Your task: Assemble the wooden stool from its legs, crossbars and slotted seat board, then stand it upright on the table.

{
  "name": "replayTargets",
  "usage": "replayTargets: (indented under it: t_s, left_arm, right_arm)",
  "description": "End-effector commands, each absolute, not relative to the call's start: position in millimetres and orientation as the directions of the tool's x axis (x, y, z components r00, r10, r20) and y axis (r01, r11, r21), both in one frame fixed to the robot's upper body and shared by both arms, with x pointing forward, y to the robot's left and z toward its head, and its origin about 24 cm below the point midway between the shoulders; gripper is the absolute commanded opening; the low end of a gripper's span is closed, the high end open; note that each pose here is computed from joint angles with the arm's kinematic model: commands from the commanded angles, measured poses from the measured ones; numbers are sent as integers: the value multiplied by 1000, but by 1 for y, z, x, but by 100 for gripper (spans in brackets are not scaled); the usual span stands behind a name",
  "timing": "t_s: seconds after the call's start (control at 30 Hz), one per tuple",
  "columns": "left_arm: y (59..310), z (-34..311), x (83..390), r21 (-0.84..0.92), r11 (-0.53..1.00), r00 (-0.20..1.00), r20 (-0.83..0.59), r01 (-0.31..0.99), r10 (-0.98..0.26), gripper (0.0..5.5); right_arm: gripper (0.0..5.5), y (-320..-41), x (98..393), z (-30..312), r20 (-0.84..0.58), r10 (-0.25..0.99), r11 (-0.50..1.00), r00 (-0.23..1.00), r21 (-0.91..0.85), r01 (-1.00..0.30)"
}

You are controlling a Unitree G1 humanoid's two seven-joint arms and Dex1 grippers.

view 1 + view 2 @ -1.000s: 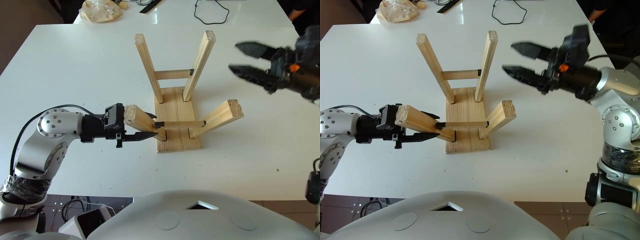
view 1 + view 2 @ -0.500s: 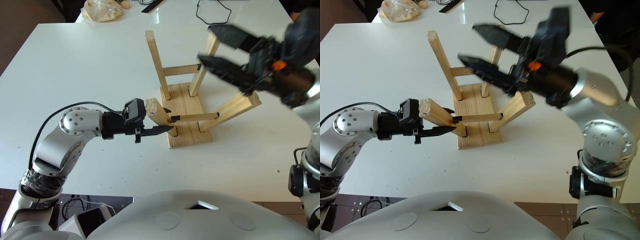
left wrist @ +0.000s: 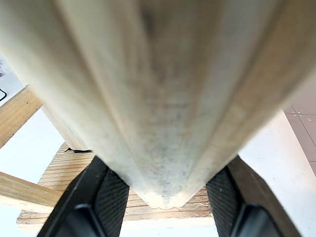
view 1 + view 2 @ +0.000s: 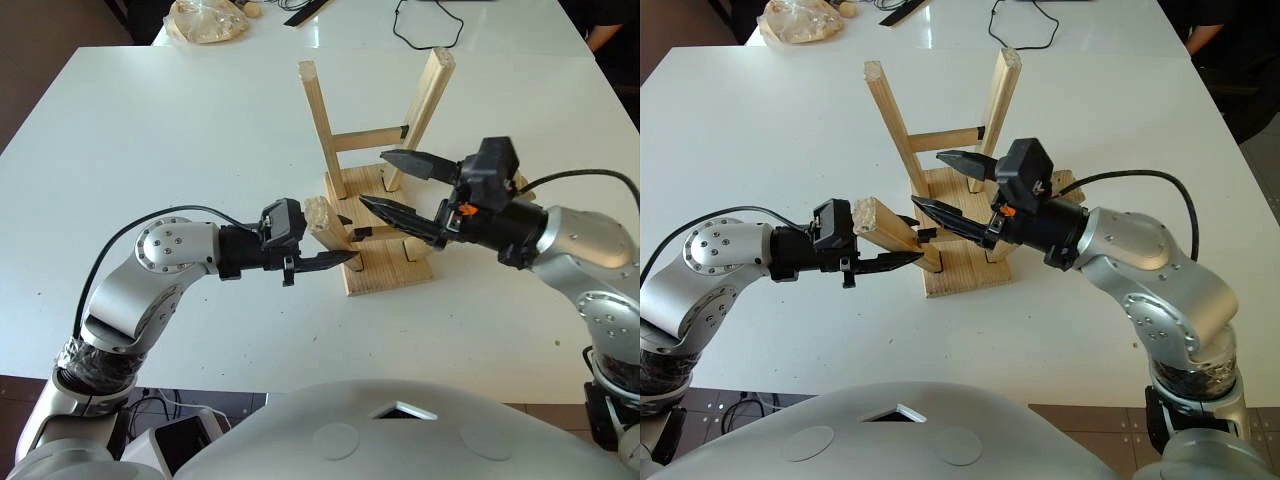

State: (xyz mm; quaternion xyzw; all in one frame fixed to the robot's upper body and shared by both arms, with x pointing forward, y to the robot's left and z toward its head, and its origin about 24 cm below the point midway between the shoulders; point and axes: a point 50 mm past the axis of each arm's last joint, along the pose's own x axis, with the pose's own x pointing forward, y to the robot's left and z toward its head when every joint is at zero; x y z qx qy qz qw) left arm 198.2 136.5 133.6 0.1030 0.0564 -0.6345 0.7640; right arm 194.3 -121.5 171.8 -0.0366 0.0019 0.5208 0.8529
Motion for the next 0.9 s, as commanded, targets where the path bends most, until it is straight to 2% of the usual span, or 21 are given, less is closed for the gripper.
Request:
replayTargets:
  t_s: [0.03,0.13,0.23,0.43,0.57,0.7,0.8,0.9]
  left_arm:
    - [139,121,198,-8,188,179,-267,982,-947,204]
    - [136,127,199,-12,180,172,-249,984,-953,204]
    - [133,131,200,0,163,158,-252,987,-955,204]
    - [130,132,199,9,130,127,-286,991,-950,204]
    - [135,118,200,-18,157,141,-346,987,-928,204]
    - [137,109,203,-38,190,162,-378,981,-911,204]
    - [141,104,208,-40,237,202,-397,971,-895,204]
    - [147,97,208,-43,279,235,-424,959,-874,204]
  right_arm:
    - [306,-123,193,139,-160,849,502,503,-49,-863]
    - [306,-125,185,94,-322,807,503,495,-66,-862]
    - [306,-127,181,65,-394,779,494,488,-95,-865]
    - [306,-126,187,65,-333,784,523,523,-97,-847]
    - [306,-122,195,100,-147,840,522,522,-40,-852]
    - [306,-117,202,161,154,860,484,486,50,-874]
    - [306,-123,203,204,366,817,434,445,117,-893]
    - [306,-143,205,241,509,744,412,433,160,-897]
